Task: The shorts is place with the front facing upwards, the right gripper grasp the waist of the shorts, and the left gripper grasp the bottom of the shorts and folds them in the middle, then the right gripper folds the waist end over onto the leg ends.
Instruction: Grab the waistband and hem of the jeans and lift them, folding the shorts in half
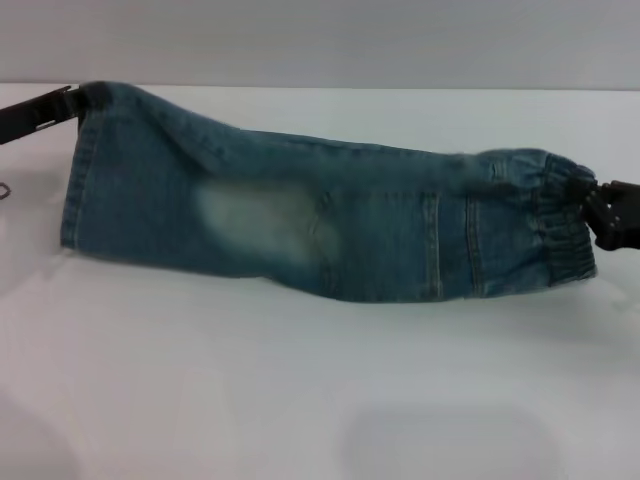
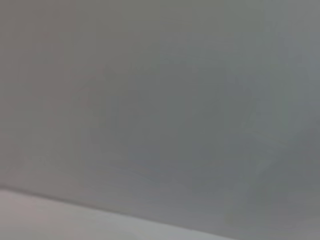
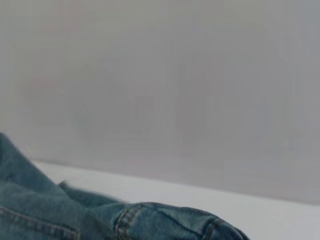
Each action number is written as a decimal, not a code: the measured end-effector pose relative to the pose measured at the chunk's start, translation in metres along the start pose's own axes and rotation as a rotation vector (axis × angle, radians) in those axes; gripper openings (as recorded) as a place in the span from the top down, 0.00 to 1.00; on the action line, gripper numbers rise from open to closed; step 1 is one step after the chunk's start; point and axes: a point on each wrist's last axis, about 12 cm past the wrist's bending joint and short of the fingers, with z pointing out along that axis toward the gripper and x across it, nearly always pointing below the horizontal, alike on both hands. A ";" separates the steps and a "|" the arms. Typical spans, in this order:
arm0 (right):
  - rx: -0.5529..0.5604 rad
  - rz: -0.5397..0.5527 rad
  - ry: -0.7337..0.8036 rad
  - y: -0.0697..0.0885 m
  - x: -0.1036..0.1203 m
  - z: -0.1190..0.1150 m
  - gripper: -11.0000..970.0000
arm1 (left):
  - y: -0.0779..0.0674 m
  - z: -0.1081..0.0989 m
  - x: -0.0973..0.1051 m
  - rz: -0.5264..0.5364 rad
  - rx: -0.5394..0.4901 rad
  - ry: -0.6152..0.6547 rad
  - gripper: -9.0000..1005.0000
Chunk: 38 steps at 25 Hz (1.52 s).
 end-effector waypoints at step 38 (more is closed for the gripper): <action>0.196 0.016 0.102 -0.003 0.012 0.048 0.91 | -0.005 0.041 -0.004 0.258 -0.202 -0.009 0.83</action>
